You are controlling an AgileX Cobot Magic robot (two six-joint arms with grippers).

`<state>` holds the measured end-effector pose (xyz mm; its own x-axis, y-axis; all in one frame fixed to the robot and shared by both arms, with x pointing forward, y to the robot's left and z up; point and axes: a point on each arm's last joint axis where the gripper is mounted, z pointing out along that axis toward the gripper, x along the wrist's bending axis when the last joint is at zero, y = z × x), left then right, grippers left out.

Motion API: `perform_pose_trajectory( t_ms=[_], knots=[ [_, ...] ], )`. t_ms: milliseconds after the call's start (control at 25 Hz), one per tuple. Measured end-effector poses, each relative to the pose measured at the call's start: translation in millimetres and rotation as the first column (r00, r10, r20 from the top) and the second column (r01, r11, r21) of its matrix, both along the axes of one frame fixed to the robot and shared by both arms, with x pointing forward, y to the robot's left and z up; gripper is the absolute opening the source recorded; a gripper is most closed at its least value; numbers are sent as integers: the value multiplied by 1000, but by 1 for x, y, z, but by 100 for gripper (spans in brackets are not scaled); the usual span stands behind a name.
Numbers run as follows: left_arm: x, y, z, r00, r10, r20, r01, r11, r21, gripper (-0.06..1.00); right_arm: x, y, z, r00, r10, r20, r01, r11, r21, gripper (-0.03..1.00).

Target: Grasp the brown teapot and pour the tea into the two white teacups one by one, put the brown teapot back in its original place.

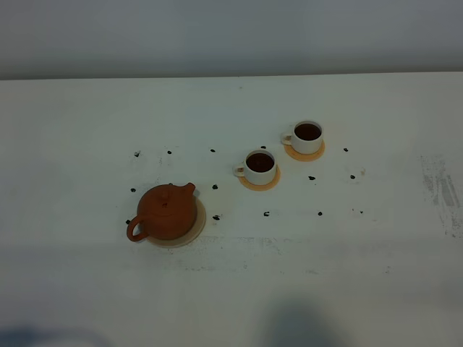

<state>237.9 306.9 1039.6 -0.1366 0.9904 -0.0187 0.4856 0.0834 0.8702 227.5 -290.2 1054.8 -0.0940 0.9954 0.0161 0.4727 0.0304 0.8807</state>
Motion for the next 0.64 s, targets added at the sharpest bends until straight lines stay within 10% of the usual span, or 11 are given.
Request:
perform_pose_trajectory(
  t_ms=[640],
  knots=[
    [0,0,0,1000,-1,-1,1,1000,1,54,0,0,0,999,39,0,-39,999,2,50]
  ],
)
